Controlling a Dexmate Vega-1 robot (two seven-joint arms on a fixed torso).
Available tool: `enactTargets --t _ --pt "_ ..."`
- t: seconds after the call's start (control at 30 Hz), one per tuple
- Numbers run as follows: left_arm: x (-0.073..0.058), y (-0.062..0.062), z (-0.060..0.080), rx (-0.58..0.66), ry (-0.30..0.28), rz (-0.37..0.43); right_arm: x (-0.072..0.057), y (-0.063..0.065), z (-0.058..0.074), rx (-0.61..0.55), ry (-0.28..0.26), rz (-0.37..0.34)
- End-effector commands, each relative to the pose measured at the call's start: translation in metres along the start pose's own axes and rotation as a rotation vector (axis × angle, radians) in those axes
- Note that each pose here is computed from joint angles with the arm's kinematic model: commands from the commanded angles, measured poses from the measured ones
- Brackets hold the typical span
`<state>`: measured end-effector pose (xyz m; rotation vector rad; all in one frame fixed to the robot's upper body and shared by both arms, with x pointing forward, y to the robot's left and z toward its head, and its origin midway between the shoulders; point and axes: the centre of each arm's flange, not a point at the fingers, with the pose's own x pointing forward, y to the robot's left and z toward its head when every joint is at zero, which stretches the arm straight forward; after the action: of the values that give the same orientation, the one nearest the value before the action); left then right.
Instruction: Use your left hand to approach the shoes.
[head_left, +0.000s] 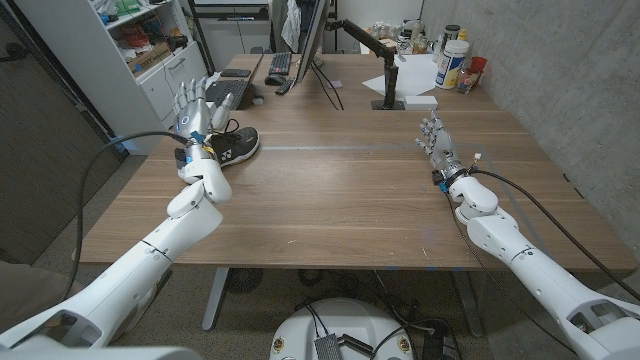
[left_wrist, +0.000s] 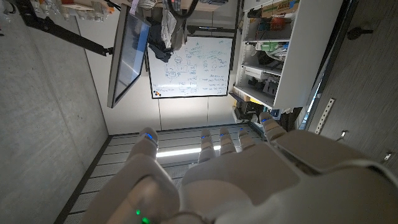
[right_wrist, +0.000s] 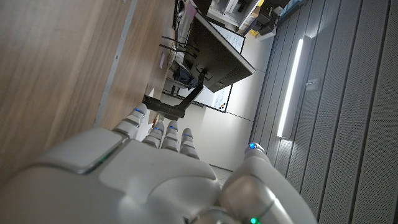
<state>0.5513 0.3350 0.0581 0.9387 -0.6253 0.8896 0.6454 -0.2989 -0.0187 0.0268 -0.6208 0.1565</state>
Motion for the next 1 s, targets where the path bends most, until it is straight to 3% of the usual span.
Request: enactTargets --t 0.03,0.57,1.0 --pt "0.004 -0.005 -0.009 0.014 0.032 -0.005 -0.002 -0.003 -0.002 0.001 0.011 0.0" --pt "0.015 -0.011 -0.02 0.012 0.102 -0.039 -0.006 -0.006 -0.005 0.006 0.016 -0.01" --pt "0.024 -0.016 -0.025 0.024 0.15 -0.123 -0.008 -0.004 -0.005 0.001 0.018 -0.011"
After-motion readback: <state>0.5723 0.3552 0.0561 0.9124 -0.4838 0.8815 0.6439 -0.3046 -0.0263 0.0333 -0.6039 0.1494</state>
